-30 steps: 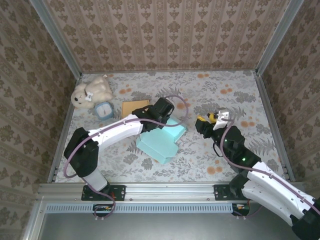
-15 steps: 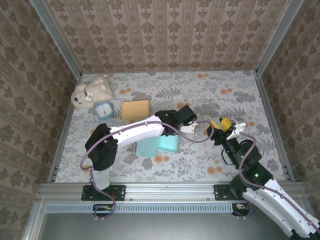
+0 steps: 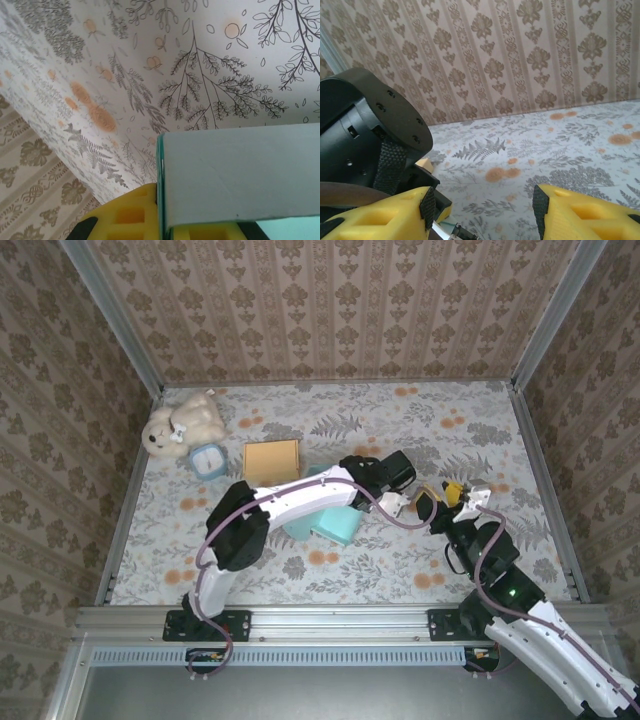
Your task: Fold the paper box
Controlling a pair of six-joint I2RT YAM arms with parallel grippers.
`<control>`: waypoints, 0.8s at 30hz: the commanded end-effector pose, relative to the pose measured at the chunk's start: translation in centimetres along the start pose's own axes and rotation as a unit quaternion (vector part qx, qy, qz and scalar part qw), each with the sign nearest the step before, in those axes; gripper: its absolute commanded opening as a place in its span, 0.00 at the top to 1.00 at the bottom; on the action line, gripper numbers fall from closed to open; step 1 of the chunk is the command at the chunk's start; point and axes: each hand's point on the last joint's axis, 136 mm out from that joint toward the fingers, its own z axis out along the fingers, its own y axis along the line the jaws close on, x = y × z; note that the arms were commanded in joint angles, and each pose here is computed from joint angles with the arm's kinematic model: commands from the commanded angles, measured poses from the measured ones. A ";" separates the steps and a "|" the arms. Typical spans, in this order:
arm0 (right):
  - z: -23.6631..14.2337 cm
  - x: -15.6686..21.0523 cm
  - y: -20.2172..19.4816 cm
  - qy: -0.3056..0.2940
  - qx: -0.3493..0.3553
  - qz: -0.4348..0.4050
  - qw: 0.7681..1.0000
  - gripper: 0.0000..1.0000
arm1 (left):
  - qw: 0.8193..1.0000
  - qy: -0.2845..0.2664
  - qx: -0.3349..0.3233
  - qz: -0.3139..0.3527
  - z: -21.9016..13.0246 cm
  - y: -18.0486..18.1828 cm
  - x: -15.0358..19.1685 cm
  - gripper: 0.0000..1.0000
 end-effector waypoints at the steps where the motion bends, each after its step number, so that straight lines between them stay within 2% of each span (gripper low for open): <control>1: -0.4 -3.1 1.3 -0.050 -0.029 0.027 0.998 0.43 | 0.997 0.030 0.038 0.062 1.1 -1.8 0.0 0.92; 3: -0.4 -3.1 1.3 -0.050 -0.029 0.027 0.998 0.42 | 0.997 0.033 0.047 0.050 1.3 -1.7 0.1 0.74; 5: -0.4 -3.0 1.3 -0.049 -0.030 0.027 0.998 0.42 | 0.998 0.034 0.045 0.033 1.6 -1.3 0.3 0.67; 11: -0.4 -3.0 1.3 -0.049 -0.030 0.027 0.998 0.42 | 0.999 0.024 0.021 0.000 1.3 0.0 0.8 0.64; 14: -0.4 -3.0 1.3 -0.048 -0.031 0.027 0.998 0.42 | 0.999 0.012 -0.019 -0.033 0.3 1.8 0.8 0.64; 17: -0.4 -3.0 1.4 -0.047 -0.031 0.026 0.998 0.42 | 0.993 -0.003 -0.069 -0.094 -1.1 4.6 1.3 0.64; 20: -0.4 -3.0 1.4 -0.047 -0.033 0.027 0.998 0.42 | 0.976 -0.003 -0.121 -0.181 -2.6 7.4 3.1 0.65; 24: -0.5 -3.0 1.6 -0.046 -0.037 0.030 0.998 0.42 | 0.934 -0.011 -0.142 -0.328 -4.4 9.2 7.0 0.65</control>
